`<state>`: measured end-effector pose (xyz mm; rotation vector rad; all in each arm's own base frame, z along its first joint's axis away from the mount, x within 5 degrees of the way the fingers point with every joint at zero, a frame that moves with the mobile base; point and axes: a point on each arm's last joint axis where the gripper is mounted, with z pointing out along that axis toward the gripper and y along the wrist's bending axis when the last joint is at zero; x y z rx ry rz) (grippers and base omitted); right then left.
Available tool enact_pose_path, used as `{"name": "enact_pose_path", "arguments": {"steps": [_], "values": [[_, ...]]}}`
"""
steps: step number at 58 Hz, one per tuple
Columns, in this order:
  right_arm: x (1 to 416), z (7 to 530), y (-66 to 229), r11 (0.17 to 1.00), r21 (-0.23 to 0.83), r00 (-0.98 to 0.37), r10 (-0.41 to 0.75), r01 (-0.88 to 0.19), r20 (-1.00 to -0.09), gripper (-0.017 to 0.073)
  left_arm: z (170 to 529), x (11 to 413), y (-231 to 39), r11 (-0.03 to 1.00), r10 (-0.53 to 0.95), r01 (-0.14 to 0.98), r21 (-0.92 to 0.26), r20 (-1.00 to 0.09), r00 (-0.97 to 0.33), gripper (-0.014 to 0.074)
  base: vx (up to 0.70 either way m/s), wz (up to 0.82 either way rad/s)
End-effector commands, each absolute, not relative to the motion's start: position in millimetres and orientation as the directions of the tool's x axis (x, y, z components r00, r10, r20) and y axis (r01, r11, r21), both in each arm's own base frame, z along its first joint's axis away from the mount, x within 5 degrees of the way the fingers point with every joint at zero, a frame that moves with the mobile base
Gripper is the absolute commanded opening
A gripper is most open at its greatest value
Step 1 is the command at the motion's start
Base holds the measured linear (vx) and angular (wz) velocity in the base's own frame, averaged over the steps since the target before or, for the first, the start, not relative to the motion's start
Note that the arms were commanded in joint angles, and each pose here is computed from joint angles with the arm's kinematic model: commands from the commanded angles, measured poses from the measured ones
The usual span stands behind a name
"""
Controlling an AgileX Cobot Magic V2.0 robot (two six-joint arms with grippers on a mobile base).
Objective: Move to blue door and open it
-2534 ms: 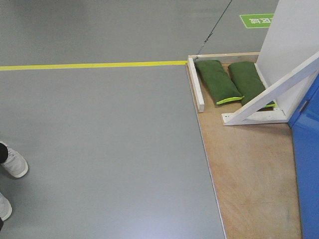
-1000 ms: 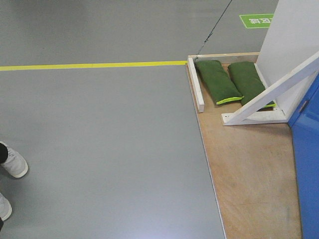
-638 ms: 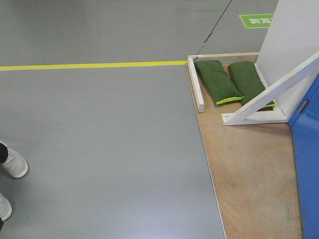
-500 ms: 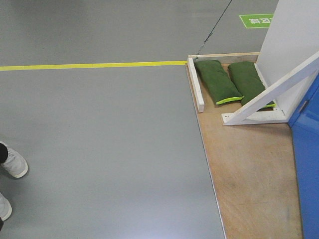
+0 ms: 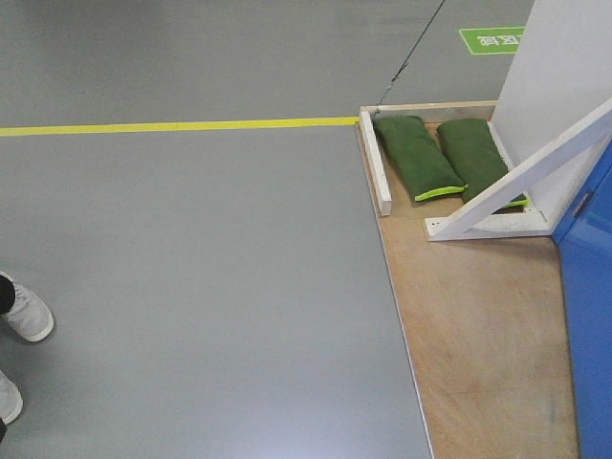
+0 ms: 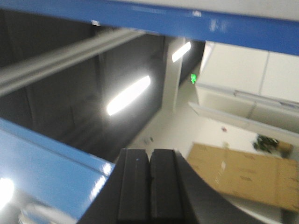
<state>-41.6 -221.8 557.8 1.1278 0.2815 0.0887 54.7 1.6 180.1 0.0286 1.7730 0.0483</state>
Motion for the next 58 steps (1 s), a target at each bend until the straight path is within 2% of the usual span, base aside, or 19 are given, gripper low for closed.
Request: {"name": "enact_pose_path", "arguments": {"steps": [1,7,21,44,50,58], "values": [[-41.1,569.3,-203.4,0.488,0.870,0.934,0.272,0.074,-0.232,0.0012,197.2,54.2,0.7,0.999,0.039,-0.001,0.039,-0.996,-0.080,0.0073,0.00,0.00],[-48.9,565.9,-203.7,0.478,0.874,0.927,0.278,0.094,-0.252,0.0012,197.2,54.2,0.7,0.999,0.039,-0.001,0.039,-0.996,-0.080,0.0073,0.00,0.00],[-78.1,555.8,-216.9,0.434,0.895,0.956,0.206,0.104,-0.211,0.0012,197.2,54.2,0.7,0.999,0.039,-0.001,0.039,-0.996,-0.080,0.0073,0.00,0.00],[-92.4,526.7,-257.7,0.355,0.935,0.930,0.334,0.028,-0.155,0.0012,197.2,54.2,0.7,0.999,0.039,-0.001,0.039,-0.996,-0.080,0.0073,0.00,0.00],[-97.1,527.0,-269.5,0.346,0.938,0.947,0.290,0.030,-0.138,0.0012,197.2,54.2,0.7,0.999,0.039,-0.001,0.039,-0.996,-0.080,0.0073,0.00,0.00],[-107.4,533.8,-287.0,0.338,0.938,0.983,0.135,0.074,-0.126,0.0012,197.2,54.2,0.7,0.999,0.039,-0.001,0.039,-0.996,-0.080,0.0073,0.00,0.00]]}}
